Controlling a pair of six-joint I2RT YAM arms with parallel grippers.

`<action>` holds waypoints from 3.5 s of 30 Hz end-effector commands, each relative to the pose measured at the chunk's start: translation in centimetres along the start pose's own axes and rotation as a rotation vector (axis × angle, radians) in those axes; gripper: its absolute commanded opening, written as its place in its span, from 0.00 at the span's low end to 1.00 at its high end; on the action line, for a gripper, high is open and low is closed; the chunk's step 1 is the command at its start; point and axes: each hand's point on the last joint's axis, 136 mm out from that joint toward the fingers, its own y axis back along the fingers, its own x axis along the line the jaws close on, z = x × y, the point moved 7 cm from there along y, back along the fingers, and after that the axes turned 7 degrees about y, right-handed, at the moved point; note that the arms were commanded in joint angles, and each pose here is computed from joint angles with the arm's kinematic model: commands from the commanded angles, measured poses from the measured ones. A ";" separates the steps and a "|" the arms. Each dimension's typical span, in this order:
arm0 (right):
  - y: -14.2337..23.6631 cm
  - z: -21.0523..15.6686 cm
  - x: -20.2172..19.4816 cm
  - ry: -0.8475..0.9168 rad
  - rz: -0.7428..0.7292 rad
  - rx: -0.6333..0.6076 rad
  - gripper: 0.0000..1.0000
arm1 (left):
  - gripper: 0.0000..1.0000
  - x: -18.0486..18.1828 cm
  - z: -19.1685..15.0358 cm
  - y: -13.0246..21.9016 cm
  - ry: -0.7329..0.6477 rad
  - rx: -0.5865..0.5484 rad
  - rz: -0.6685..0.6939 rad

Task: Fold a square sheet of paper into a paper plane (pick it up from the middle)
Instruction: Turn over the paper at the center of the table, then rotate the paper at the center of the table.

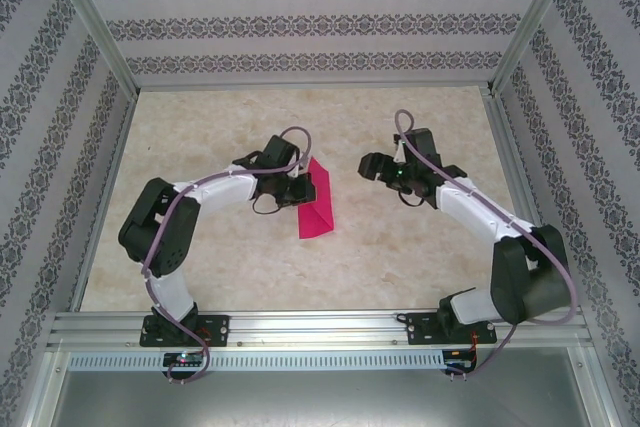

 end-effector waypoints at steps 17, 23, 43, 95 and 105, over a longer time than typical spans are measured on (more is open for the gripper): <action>4.4 -0.6 -5.1 -0.053 -0.093 -0.159 0.98 | 0.00 -3.8 2.3 8.7 -0.415 -0.344 1.231; 4.5 -0.5 -5.4 -0.077 -0.097 -0.169 0.98 | 0.00 -3.1 1.7 3.2 -0.487 -0.338 1.366; 4.1 0.1 -6.5 -0.119 -0.124 -0.120 0.98 | 0.15 -1.2 -0.6 -8.1 -0.492 -0.180 1.147; -16.9 -9.1 17.2 0.410 0.223 0.531 0.46 | 1.00 10.9 3.0 10.5 0.326 -0.440 0.363; -14.6 -12.3 12.8 0.630 0.158 0.712 0.46 | 1.00 11.3 2.4 11.2 0.355 -0.460 0.370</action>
